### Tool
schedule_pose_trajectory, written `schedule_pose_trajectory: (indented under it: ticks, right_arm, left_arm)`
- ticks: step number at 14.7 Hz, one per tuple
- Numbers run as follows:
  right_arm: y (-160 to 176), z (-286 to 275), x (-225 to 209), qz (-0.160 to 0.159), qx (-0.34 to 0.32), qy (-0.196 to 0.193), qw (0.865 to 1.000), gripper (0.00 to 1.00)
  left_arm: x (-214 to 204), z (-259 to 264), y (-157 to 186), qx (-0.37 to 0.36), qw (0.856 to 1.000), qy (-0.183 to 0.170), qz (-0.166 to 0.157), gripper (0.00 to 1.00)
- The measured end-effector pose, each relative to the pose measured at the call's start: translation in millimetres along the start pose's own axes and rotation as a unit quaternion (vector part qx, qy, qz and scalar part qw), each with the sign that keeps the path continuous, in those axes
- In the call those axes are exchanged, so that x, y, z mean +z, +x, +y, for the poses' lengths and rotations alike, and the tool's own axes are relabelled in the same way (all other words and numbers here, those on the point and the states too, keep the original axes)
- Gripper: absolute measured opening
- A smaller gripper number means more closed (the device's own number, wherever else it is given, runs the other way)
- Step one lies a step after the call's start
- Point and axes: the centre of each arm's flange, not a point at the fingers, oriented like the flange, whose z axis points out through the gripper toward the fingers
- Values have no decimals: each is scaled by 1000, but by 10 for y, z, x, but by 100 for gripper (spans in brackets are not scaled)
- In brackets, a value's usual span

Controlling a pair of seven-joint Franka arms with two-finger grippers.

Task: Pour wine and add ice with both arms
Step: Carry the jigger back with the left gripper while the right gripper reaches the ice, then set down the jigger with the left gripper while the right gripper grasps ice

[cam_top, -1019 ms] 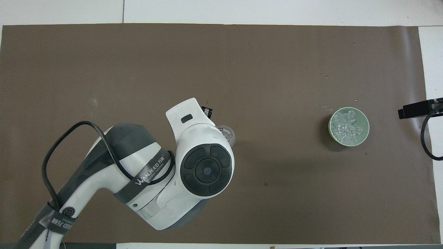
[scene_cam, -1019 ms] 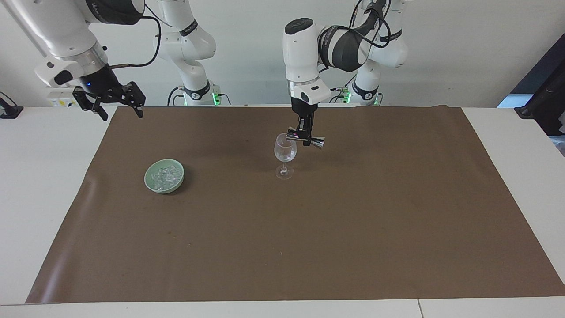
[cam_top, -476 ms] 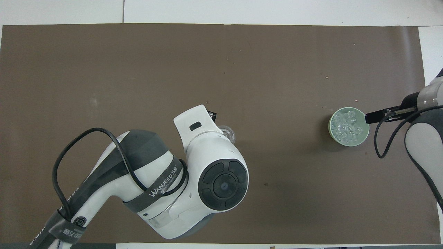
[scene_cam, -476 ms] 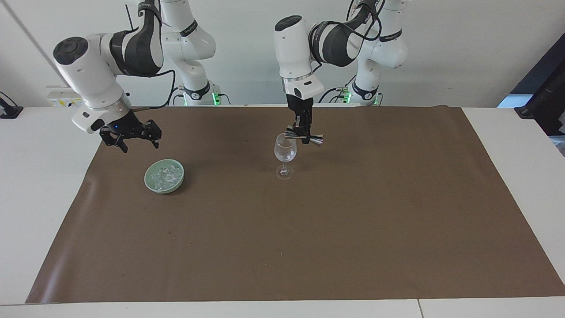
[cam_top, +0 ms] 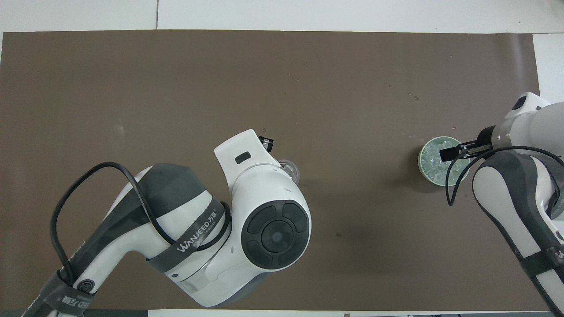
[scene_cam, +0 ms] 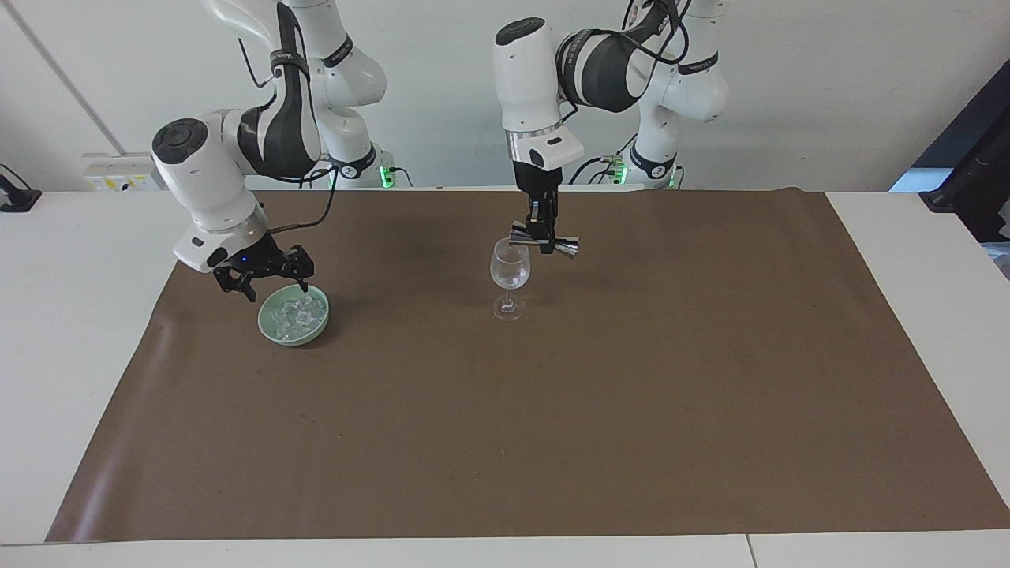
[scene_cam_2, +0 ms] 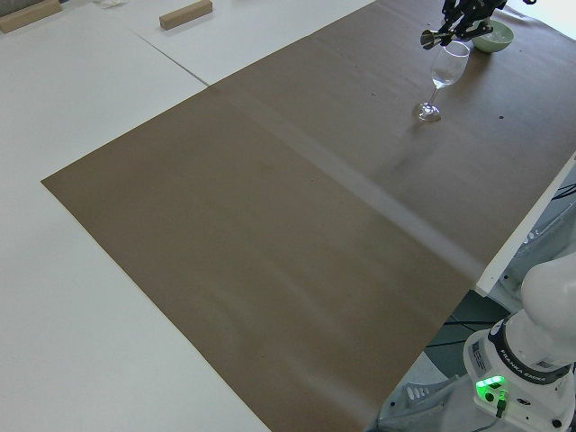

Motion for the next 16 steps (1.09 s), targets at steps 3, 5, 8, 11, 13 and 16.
schedule_pose_trajectory:
  ticks: [3,5,8,11,13,16]
  right_arm:
    - [16,-137,120,13,-32,-3,999,100]
    - [30,-165,205,16,-91,-5,996,100]
    - [-3,-90,265,11,-193,-4,981,100]
    - [-75,-1,335,4,-223,-1,975,100]
    - [-106,-37,389,-2,-232,2,973,96]
    - [-99,-182,419,-4,-255,4,967,87]
  left_arm:
    - [-41,168,411,-34,995,31,-86,22]
    - [27,302,814,-49,987,50,-147,22]
    - [190,485,1633,-77,960,57,-264,22]
    - [430,413,2375,-92,935,40,-340,22]
    - [656,245,2711,-100,915,35,-390,22]
    - [1126,-59,3247,-92,880,24,-465,22]
